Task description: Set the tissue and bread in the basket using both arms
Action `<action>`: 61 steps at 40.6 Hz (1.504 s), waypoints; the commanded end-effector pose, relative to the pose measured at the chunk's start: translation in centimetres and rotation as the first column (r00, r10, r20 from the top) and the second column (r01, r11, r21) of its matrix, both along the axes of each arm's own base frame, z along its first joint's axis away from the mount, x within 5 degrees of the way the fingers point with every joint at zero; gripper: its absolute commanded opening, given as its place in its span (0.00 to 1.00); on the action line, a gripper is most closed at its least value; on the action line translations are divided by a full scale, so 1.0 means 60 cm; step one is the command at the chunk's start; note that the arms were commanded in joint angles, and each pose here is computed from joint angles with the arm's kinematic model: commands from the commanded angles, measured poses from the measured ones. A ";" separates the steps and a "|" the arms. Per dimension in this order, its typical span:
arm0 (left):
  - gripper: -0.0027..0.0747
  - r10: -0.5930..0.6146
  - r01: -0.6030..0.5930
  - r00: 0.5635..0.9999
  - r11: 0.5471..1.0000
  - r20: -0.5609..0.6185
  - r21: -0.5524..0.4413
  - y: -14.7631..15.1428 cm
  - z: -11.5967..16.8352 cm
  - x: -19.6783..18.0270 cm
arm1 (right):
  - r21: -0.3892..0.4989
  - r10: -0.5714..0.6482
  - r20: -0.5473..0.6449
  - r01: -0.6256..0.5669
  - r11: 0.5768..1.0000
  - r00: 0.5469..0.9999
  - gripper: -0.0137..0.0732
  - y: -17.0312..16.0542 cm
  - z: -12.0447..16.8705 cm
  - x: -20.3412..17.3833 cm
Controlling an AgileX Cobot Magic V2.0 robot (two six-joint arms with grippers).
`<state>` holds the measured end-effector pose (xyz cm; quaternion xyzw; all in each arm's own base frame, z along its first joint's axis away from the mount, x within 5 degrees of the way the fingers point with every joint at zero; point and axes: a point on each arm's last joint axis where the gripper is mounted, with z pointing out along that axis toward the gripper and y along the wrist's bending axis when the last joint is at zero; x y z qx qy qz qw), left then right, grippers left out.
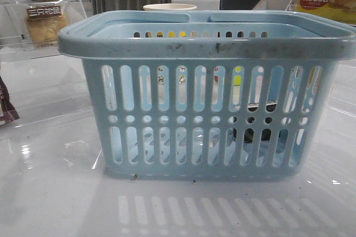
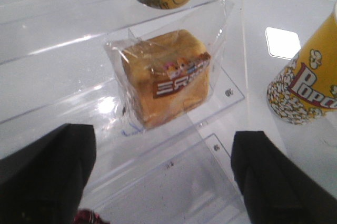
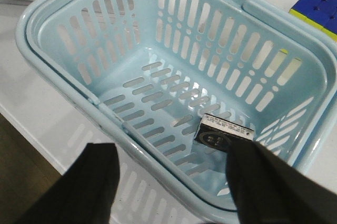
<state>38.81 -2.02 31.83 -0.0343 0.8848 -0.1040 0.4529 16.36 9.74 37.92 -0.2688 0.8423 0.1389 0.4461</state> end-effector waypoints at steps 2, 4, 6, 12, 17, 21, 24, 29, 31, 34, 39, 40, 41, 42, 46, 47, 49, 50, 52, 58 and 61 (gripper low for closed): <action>0.79 0.052 -0.047 0.989 0.998 0.140 -0.039 0.011 0.047 0.032 | 0.045 -0.006 0.093 0.002 0.999 0.996 0.78 -0.002 0.026 -0.002; 0.79 0.063 -0.058 0.989 0.997 0.136 -0.043 0.017 0.041 0.049 | 0.045 -0.006 0.093 0.002 0.999 0.996 0.78 -0.002 0.026 -0.002; 0.79 0.076 -0.068 0.988 0.996 0.132 -0.059 0.022 0.035 0.062 | 0.045 -0.006 0.093 0.002 0.999 0.996 0.78 -0.002 0.026 -0.002; 0.79 0.097 -0.086 0.989 0.992 0.115 -0.095 0.027 0.013 0.090 | 0.045 -0.006 0.093 0.002 0.999 0.996 0.78 -0.002 0.026 -0.002; 0.79 0.115 -0.103 0.986 0.990 0.118 -0.100 0.029 -0.007 0.104 | 0.045 -0.006 0.093 0.002 0.999 0.996 0.78 -0.002 0.026 -0.002; 0.79 0.124 -0.111 0.985 0.988 0.120 -0.112 0.030 -0.012 0.109 | 0.045 -0.006 0.093 0.002 0.999 0.996 0.78 -0.002 0.026 -0.002; 0.76 0.129 -0.115 0.983 0.987 0.128 -0.111 0.031 -0.012 0.110 | 0.045 -0.006 0.093 0.002 0.999 0.996 0.78 -0.002 0.026 -0.002; 0.61 0.130 -0.115 0.983 0.987 0.130 -0.111 0.031 -0.012 0.110 | 0.045 -0.006 0.093 0.002 0.999 0.996 0.78 -0.002 0.026 -0.002; 0.54 0.130 -0.115 0.983 0.987 0.130 -0.111 0.031 -0.012 0.110 | 0.045 -0.006 0.093 0.002 0.999 0.996 0.78 -0.002 0.026 -0.002; 0.42 0.130 -0.115 0.983 0.987 0.130 -0.111 0.031 -0.012 0.110 | 0.045 -0.006 0.093 0.002 0.999 0.996 0.78 -0.002 0.026 -0.002; 0.25 0.130 -0.115 0.983 0.987 0.130 -0.111 0.031 -0.012 0.110 | 0.045 -0.006 0.093 0.002 0.999 0.996 0.78 -0.002 0.026 -0.002; 0.22 0.130 -0.115 0.983 0.987 0.130 -0.111 0.031 -0.012 0.110 | 0.045 -0.006 0.093 0.002 0.999 0.996 0.78 -0.002 0.026 -0.002; 0.19 0.129 -0.115 0.983 0.987 0.128 -0.111 0.031 -0.012 0.110 | 0.045 -0.006 0.093 0.002 0.999 0.996 0.78 -0.002 0.026 -0.002; 0.16 0.127 -0.113 0.984 0.987 0.125 -0.112 0.030 -0.011 0.109 | 0.045 -0.006 0.093 0.002 0.999 0.996 0.78 -0.002 0.026 -0.002; 0.15 0.114 -0.102 0.988 0.988 0.109 -0.115 0.028 -0.006 0.103 | 0.045 -0.006 0.093 0.002 0.999 0.996 0.78 -0.002 0.026 -0.002; 0.15 0.109 -0.097 0.988 0.989 0.106 -0.116 0.027 -0.002 0.101 | 0.045 -0.006 0.093 0.002 0.999 0.996 0.78 -0.002 0.026 -0.002; 0.15 0.100 -0.089 0.990 0.989 0.098 -0.117 0.026 0.004 0.096 | 0.045 -0.006 0.093 0.002 0.999 0.996 0.78 -0.002 0.026 -0.002; 0.15 0.093 -0.082 0.991 0.990 0.093 -0.118 0.025 0.010 0.094 | 0.045 -0.006 0.093 0.002 0.999 0.996 0.78 -0.002 0.026 -0.002; 0.15 0.083 -0.072 0.993 0.990 0.090 -0.119 0.023 0.020 0.088 | 0.045 -0.006 0.093 0.002 0.999 0.996 0.78 -0.002 0.026 -0.002; 0.15 0.045 -0.034 0.995 0.992 0.087 -0.123 0.016 0.058 0.067 | 0.045 -0.006 0.093 0.002 0.999 0.996 0.78 -0.002 0.026 -0.002; 0.15 0.032 -0.020 0.994 0.993 0.104 -0.119 0.015 0.082 0.054 | 0.045 -0.006 0.093 0.002 0.999 0.996 0.78 -0.002 0.026 -0.002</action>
